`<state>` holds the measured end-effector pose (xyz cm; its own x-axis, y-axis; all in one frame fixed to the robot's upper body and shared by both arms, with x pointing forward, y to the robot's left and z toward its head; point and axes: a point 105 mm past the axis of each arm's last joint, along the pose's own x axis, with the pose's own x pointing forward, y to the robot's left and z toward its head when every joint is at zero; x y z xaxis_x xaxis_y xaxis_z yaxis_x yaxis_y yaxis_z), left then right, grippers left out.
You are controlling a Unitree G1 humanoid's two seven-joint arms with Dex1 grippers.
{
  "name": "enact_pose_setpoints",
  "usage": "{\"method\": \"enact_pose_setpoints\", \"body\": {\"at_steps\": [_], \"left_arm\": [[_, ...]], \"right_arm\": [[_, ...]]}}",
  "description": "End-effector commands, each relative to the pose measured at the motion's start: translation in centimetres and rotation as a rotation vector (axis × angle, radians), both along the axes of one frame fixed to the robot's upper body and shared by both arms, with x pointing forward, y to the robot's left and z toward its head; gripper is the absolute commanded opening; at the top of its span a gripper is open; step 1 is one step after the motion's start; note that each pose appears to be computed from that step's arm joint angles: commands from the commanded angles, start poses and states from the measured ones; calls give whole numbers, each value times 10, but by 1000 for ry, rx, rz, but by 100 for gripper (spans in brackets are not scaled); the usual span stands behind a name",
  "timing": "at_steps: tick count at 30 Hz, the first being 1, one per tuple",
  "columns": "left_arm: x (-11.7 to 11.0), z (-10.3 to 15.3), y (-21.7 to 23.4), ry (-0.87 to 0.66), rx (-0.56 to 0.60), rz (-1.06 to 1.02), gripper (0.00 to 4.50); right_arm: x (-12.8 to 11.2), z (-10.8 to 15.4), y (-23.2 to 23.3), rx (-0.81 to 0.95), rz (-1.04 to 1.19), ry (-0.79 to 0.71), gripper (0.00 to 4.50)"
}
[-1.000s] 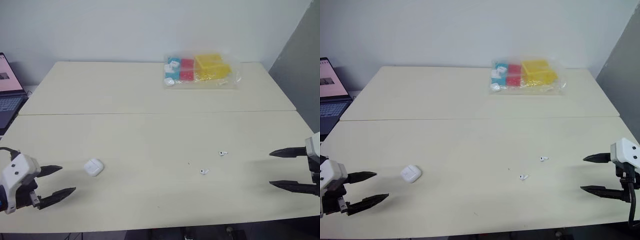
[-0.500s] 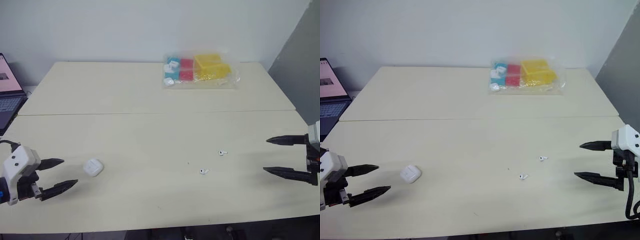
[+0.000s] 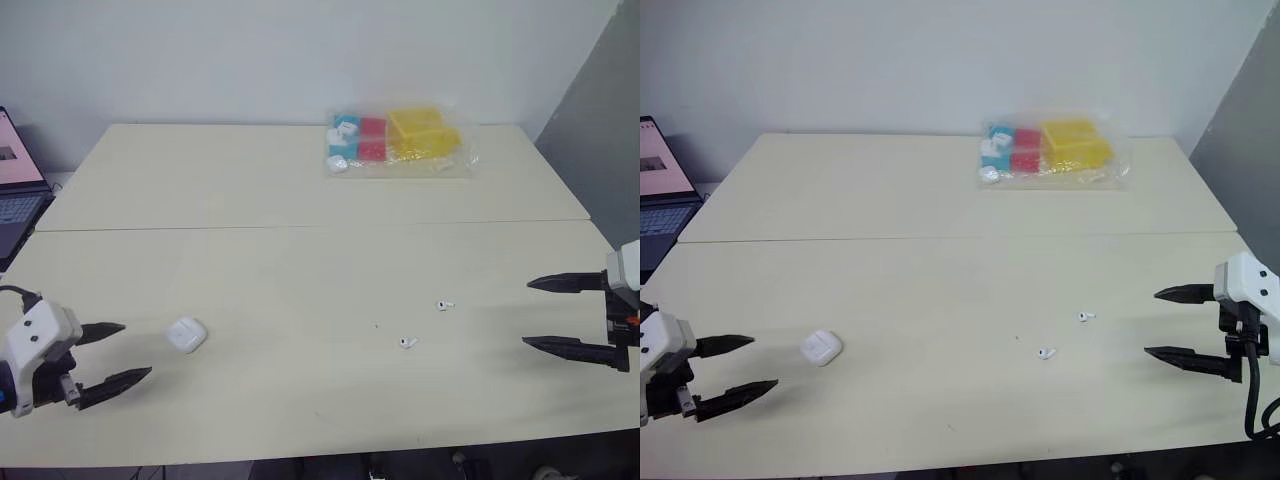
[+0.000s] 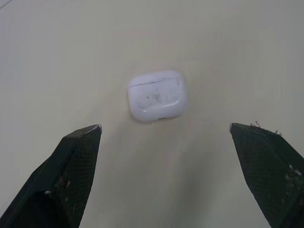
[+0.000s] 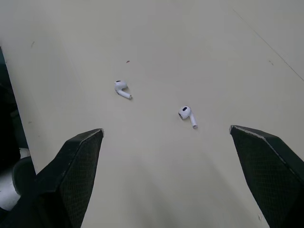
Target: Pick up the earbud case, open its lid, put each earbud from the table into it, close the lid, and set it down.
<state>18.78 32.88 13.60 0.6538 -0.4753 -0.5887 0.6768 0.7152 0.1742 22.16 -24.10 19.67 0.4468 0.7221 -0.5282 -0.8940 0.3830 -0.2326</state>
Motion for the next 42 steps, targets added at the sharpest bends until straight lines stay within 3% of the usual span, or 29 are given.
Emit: {"method": "enact_pose_setpoints", "body": {"at_steps": [1, 13, 24, 42], "left_arm": [[0, 4, 5, 6, 36, 15, 450], [27, -14, -9, -11, 13, 33, 450], [49, -34, -28, -20, -72, 44, 450], [53, -59, -25, 78, -58, 23, 450]], "right_arm": [[6, 20, 23, -2, 94, -85, 446], [25, 28, 128, 142, 403, -44, 446], [11, 24, 143, 128, 537, -7, 446], [12, 28, 151, 127, 579, -36, 446]]}}
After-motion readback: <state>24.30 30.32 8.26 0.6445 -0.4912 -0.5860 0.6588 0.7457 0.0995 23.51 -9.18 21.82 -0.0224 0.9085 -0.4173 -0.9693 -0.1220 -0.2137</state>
